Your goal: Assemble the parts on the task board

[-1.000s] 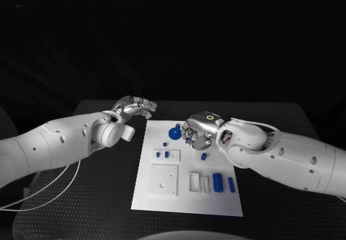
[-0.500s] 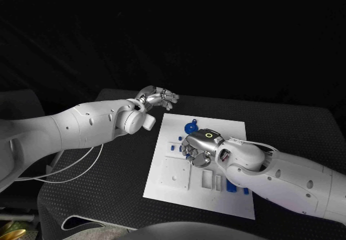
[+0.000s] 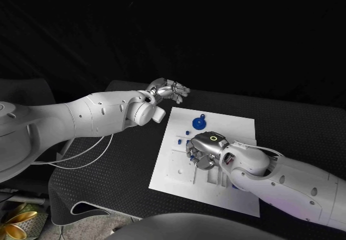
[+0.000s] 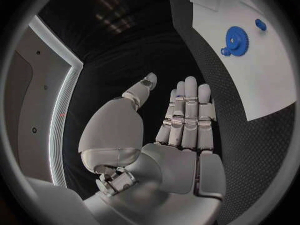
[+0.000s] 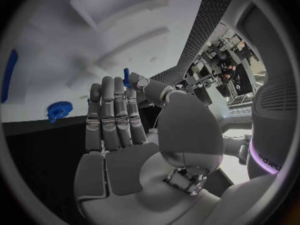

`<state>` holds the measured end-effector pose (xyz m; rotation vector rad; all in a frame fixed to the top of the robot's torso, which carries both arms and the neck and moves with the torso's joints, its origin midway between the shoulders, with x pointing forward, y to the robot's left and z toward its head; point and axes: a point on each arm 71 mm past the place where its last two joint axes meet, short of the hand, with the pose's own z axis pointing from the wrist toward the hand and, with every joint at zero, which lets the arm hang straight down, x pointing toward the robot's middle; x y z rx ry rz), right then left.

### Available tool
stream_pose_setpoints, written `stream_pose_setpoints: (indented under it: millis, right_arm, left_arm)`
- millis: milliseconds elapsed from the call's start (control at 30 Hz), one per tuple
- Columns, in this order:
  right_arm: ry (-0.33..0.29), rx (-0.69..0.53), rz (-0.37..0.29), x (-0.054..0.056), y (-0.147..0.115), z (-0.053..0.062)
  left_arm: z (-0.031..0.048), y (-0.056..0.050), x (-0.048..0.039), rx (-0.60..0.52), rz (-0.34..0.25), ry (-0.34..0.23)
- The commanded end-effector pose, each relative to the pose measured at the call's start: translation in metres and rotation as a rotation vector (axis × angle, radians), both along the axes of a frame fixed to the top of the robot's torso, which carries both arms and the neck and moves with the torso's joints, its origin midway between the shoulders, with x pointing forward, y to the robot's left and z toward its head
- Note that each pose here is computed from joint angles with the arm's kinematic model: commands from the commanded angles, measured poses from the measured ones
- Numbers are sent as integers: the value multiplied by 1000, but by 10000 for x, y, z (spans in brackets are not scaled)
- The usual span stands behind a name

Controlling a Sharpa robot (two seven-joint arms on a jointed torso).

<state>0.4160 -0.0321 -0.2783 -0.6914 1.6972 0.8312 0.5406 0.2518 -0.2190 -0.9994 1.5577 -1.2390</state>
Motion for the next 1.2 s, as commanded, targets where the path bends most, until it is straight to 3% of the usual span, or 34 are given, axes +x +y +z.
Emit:
stream_pose_setpoints:
  millis: [33,1200]
  right_arm:
    - [-4,-6,23,-36,23,-29]
    - [8,-28,26,-60,27,-132]
  left_arm:
    - [22,-19,4,-12,-4,-12]
    - [17,-35,5,-15,-13,-5]
